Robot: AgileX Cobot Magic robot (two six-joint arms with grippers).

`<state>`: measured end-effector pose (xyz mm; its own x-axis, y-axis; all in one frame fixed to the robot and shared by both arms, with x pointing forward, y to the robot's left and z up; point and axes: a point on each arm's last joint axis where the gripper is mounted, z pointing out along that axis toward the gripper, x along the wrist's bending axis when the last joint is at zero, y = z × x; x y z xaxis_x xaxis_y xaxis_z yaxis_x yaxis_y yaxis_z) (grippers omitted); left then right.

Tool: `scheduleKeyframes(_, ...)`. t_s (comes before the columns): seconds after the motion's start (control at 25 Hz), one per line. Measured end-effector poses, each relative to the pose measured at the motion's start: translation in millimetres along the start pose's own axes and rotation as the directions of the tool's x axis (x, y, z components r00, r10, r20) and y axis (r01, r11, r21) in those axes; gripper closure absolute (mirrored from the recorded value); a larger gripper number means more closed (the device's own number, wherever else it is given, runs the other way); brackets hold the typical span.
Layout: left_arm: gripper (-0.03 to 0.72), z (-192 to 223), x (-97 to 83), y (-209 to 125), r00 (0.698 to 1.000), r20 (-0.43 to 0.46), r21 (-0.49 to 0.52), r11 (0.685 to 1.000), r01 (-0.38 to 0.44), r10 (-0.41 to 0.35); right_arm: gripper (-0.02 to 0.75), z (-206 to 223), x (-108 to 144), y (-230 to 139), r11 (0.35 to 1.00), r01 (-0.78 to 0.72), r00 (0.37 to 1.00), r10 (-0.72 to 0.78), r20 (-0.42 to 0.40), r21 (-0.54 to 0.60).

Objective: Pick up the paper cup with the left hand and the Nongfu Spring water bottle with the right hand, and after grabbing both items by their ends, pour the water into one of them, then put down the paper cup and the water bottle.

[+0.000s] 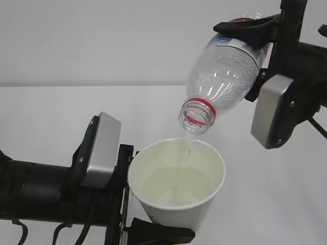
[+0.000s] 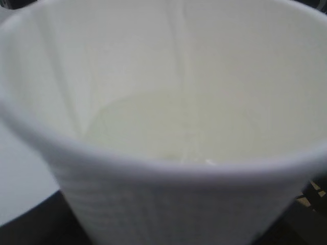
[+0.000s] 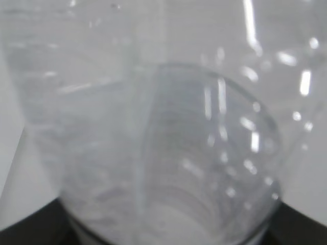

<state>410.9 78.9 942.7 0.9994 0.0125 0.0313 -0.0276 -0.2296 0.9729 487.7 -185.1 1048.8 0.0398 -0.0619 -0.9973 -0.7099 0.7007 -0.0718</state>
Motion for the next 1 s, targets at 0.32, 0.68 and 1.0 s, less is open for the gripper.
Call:
scheduleKeyframes(0.32, 0.145, 0.0, 0.0, 0.0, 1.0, 0.0, 0.0, 1.0, 0.0, 0.0, 0.29, 0.0, 0.0, 0.0, 1.0, 0.005, 1.0, -0.005, 0.0, 0.0)
scheduleKeyframes(0.68, 0.145, 0.0, 0.0, 0.0, 1.0, 0.0, 0.0, 1.0, 0.0, 0.0, 0.29, 0.0, -0.1, -0.1, 1.0, -0.01, 1.0, 0.01, 0.001, 0.001)
scheduleKeyframes(1.0, 0.145, 0.0, 0.0, 0.0, 1.0, 0.0, 0.0, 1.0, 0.0, 0.0, 0.29, 0.0, -0.2, 0.0, 0.994, -0.106, 0.994, 0.106, 0.002, 0.0)
